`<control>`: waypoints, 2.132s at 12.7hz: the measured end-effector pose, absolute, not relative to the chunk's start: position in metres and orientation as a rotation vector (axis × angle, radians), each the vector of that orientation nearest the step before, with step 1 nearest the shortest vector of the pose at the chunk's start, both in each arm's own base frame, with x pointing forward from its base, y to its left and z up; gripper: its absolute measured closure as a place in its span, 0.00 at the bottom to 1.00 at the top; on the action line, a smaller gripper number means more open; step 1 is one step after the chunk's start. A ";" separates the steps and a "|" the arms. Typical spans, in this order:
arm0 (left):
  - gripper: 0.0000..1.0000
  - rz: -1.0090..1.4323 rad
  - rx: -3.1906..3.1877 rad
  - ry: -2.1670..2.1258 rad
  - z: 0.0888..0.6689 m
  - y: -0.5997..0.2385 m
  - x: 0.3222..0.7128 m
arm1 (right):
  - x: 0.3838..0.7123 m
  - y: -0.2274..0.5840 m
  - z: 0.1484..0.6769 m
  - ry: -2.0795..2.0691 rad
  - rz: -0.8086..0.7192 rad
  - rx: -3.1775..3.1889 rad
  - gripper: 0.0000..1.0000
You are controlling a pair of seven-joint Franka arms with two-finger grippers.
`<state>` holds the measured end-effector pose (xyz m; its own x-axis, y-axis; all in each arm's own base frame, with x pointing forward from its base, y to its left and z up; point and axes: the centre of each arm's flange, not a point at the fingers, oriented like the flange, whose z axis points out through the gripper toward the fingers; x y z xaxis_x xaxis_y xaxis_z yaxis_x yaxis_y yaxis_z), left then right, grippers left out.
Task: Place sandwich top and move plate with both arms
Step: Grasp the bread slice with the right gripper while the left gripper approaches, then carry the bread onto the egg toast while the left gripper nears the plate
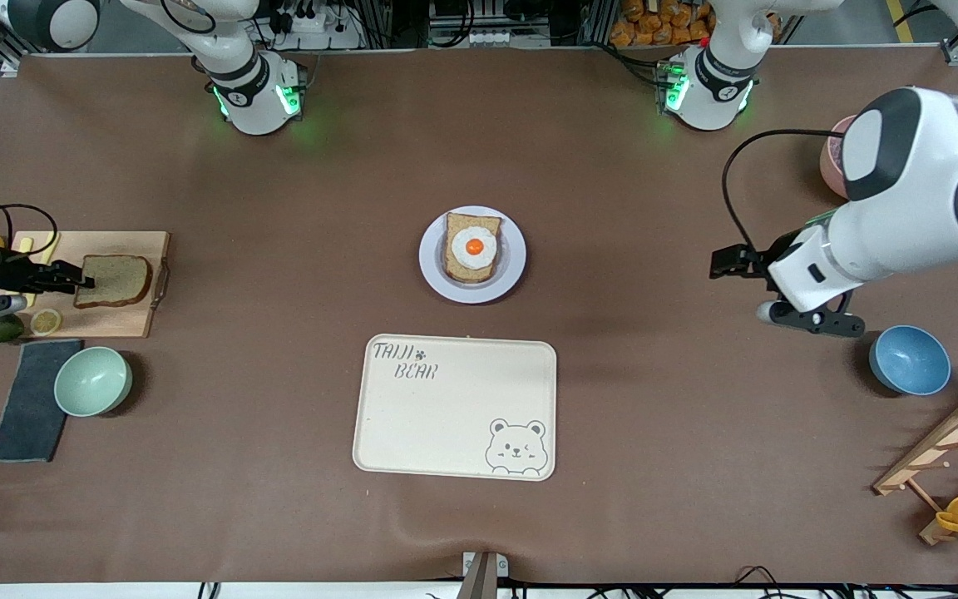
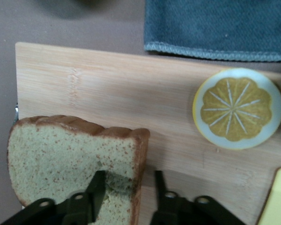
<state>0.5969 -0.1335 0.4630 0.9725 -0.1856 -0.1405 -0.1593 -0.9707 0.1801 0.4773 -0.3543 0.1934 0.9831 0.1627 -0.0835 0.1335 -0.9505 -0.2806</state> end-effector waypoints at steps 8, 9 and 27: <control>0.00 -0.273 2.942 -0.278 0.434 -0.147 0.603 | 0.477 -0.354 0.194 -0.222 0.149 -2.842 0.87; 0.00 -0.279 2.942 -0.278 0.431 -0.147 0.603 | 0.478 -0.353 0.195 -0.228 0.152 -2.832 0.90; 0.00 -0.403 2.499 -0.301 0.296 -0.195 0.589 | 0.622 0.002 0.331 0.023 0.511 -2.567 0.93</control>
